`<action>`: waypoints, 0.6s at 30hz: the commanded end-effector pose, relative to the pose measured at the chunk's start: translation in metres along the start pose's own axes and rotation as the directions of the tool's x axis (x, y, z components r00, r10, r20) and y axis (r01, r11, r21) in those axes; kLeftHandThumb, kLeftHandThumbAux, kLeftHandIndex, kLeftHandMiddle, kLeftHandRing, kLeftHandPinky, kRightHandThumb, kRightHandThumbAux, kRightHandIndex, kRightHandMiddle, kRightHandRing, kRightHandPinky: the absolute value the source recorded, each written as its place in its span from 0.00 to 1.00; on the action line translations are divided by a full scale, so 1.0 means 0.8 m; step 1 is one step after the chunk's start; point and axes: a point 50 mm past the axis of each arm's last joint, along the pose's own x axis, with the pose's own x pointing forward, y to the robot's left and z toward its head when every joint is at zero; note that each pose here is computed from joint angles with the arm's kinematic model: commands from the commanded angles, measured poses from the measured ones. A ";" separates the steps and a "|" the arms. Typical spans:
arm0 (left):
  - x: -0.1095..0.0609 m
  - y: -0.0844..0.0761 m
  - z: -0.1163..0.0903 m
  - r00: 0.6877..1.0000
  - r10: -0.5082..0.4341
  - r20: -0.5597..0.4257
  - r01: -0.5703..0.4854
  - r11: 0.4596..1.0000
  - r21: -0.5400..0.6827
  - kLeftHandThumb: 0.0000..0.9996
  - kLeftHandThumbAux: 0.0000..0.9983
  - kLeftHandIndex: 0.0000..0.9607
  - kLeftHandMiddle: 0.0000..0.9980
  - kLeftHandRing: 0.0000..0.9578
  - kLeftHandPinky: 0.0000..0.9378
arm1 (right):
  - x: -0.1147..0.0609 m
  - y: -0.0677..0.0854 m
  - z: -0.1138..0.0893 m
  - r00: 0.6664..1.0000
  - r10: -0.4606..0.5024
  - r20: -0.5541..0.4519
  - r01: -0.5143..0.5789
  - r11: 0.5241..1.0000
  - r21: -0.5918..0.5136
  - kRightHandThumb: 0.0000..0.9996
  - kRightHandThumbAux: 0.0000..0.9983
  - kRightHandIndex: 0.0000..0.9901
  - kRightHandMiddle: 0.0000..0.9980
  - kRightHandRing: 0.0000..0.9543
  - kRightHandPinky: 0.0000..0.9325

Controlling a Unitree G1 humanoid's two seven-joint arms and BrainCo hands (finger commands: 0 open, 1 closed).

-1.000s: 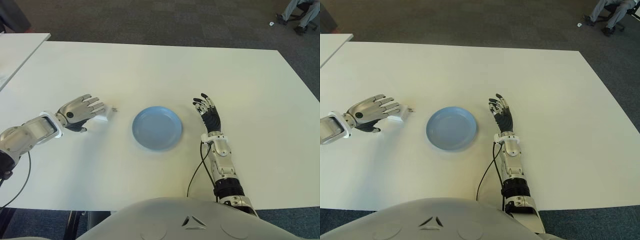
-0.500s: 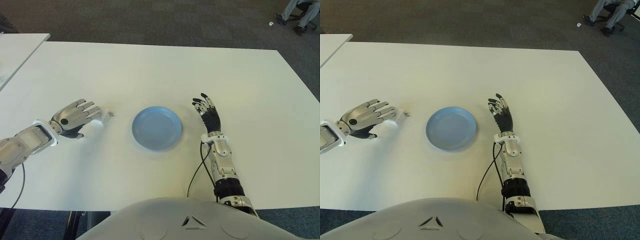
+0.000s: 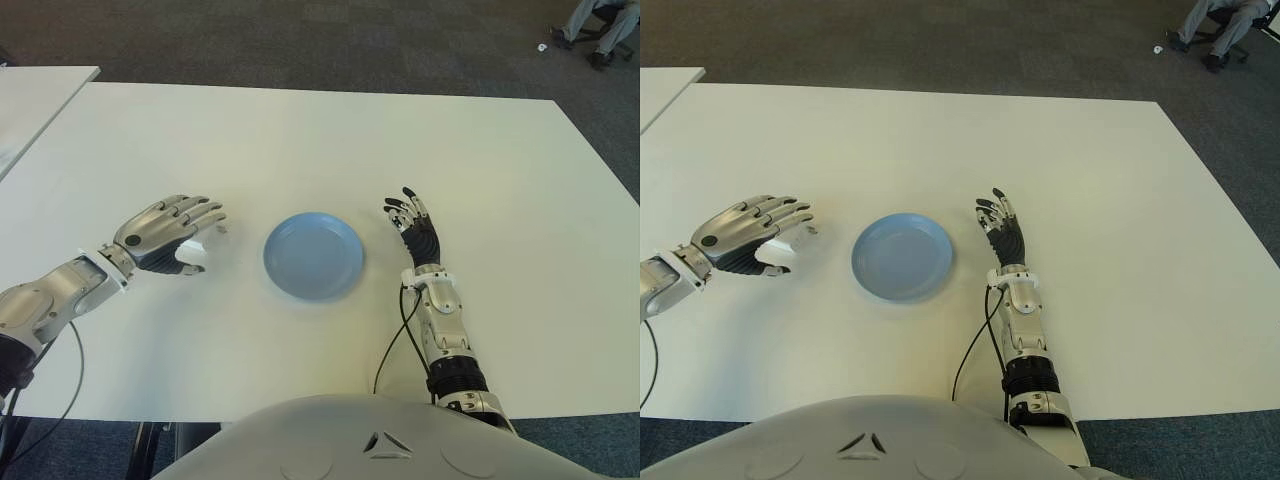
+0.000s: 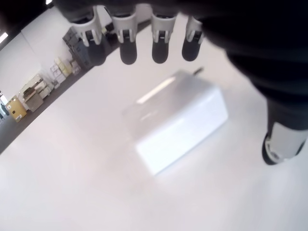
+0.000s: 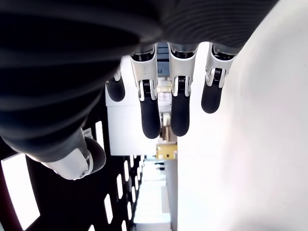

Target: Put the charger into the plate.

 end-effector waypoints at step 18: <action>0.031 0.021 -0.014 0.980 0.194 -0.048 -0.200 0.951 -0.234 0.30 0.44 0.01 0.03 0.05 0.08 | 0.003 0.008 -0.016 0.999 -0.031 0.014 0.031 0.999 -0.015 0.03 0.56 0.00 0.28 0.27 0.19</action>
